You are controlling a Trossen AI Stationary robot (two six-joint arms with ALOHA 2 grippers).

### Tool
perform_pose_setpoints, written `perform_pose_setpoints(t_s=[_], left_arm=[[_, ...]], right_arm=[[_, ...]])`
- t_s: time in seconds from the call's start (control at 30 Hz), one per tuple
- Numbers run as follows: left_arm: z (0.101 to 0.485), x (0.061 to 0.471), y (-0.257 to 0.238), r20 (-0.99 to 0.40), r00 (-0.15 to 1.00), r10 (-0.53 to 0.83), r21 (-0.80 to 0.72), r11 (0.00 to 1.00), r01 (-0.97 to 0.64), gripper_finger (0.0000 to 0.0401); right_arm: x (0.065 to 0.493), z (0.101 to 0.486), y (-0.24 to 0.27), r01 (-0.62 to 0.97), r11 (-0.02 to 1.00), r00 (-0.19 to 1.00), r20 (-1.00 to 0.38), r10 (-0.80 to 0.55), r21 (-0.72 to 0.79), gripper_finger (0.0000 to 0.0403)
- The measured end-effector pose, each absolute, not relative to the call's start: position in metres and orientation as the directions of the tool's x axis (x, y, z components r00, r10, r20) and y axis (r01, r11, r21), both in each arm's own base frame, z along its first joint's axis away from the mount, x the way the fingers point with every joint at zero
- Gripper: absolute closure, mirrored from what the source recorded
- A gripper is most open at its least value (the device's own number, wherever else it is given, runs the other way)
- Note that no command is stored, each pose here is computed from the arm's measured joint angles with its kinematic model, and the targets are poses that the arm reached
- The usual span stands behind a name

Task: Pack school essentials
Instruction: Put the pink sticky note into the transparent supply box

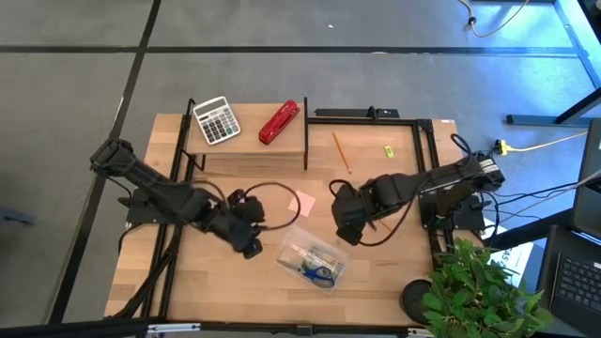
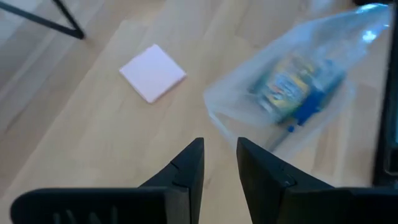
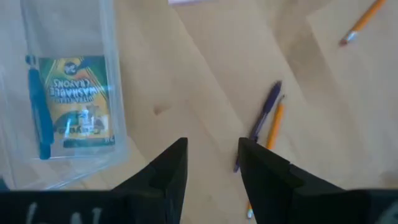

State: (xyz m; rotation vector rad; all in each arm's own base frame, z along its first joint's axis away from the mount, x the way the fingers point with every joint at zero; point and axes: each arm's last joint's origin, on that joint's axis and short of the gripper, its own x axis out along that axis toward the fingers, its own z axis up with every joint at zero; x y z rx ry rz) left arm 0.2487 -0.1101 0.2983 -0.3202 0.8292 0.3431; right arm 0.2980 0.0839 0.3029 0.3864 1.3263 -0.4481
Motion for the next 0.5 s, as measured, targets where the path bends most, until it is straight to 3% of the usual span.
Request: perform_pose_setpoints(t_s=[0.23,0.5], left_arm=[[0.296,0.266,-0.063,-0.804,0.575,0.154,-0.197,0.843,-0.501,0.0313],[0.291,0.280,-0.021,-0.813,0.545,0.204,-0.197,0.786,-0.587,0.0313]], right_arm=[[0.306,0.291,0.079,0.446,0.887,0.233,-0.973,0.009,0.115,0.0258],[0.295,0.291,0.052,0.337,0.937,0.231,-0.973,0.019,0.098,0.0258]])
